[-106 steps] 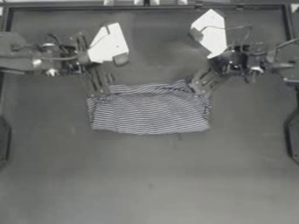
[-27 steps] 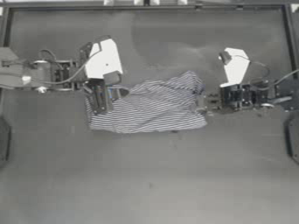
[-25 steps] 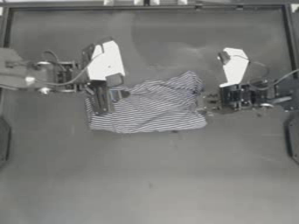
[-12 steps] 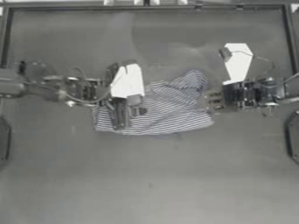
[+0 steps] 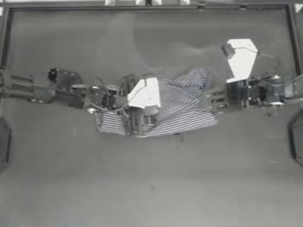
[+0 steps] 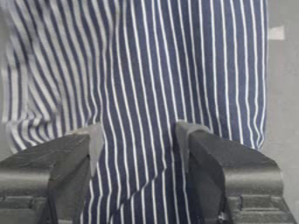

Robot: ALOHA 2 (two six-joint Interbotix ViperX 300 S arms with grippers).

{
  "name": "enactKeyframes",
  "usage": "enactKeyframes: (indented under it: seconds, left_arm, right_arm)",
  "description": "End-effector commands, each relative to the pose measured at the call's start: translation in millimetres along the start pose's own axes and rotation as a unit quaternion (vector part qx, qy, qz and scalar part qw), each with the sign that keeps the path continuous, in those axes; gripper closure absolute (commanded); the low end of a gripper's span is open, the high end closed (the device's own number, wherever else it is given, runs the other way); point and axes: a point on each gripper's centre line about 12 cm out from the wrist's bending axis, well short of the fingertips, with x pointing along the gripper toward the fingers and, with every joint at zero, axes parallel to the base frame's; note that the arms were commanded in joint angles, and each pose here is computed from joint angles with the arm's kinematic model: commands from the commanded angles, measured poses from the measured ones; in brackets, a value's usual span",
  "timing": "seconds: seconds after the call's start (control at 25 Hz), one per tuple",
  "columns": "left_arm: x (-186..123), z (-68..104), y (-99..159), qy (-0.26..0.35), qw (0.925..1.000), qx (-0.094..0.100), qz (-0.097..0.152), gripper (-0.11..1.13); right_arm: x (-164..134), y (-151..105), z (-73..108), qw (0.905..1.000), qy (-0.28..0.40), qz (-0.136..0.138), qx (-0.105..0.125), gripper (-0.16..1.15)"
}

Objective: Fold shirt

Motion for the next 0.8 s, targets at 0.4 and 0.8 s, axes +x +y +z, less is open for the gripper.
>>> enactKeyframes:
  seconds: [0.4, 0.8]
  left_arm:
    - [22.7, 25.1, 4.3, -0.04, 0.9992, -0.004, -0.001, 0.15]
    - [31.3, 48.0, 4.2, -0.074, 0.9973, -0.005, -0.003, 0.15]
  right_arm:
    - [-36.5, 35.3, 21.4, 0.9996, -0.022, 0.013, -0.011, 0.94]
    - [-41.6, 36.7, 24.6, 0.9995, -0.025, 0.006, -0.017, 0.94]
